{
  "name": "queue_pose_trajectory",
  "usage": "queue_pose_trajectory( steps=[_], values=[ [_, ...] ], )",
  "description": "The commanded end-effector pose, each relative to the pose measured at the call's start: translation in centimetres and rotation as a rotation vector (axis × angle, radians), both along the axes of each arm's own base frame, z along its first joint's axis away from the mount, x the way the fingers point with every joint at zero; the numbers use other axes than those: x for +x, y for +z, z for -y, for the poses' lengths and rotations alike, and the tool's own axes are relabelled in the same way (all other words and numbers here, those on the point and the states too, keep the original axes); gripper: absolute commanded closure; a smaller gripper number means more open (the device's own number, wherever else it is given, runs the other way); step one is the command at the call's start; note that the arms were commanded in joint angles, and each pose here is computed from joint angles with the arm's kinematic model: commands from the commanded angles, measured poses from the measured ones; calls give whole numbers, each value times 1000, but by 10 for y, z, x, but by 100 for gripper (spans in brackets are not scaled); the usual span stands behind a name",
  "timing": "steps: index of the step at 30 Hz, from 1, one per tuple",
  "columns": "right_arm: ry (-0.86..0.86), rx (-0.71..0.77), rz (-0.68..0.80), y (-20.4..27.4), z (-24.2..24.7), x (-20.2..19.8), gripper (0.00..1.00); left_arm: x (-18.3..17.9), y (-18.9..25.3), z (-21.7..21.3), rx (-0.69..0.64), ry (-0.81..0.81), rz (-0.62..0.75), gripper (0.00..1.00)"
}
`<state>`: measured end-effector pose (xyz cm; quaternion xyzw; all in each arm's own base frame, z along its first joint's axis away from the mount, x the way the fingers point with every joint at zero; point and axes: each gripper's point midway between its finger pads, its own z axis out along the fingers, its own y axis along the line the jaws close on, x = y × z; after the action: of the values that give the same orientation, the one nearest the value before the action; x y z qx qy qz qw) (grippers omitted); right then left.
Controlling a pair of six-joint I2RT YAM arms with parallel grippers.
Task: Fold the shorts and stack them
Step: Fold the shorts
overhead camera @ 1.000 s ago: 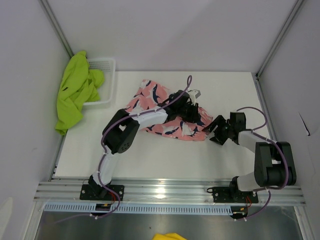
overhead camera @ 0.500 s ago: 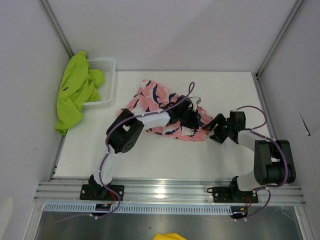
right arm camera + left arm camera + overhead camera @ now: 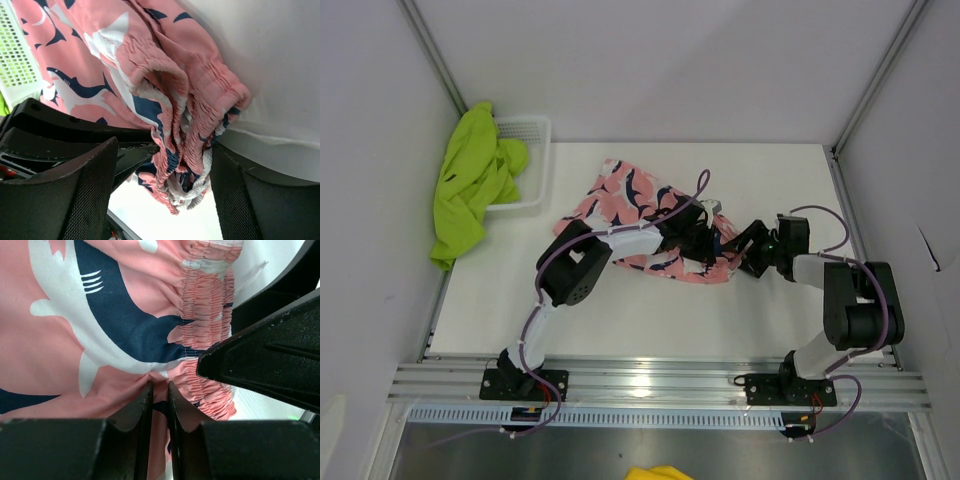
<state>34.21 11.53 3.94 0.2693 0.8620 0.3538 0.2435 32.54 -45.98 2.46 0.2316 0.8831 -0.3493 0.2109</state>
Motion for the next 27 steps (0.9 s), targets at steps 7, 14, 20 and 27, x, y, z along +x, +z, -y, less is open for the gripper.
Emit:
queue_pose_trajectory(
  steps=[7, 14, 20, 27],
  values=[
    [57, 73, -15, -18, -18, -3, 30, -13, -12, 11, -6, -10, -56, 80],
    [25, 60, -21, -21, -18, 2, 40, -27, 8, 17, -117, -52, -68, 81],
    [16, 55, -29, -21, -20, 10, 48, -32, 19, 24, -187, -76, -62, 82],
    [21, 5, -36, -18, -17, 17, 90, -30, 28, 19, -185, -75, -32, 82]
  ],
)
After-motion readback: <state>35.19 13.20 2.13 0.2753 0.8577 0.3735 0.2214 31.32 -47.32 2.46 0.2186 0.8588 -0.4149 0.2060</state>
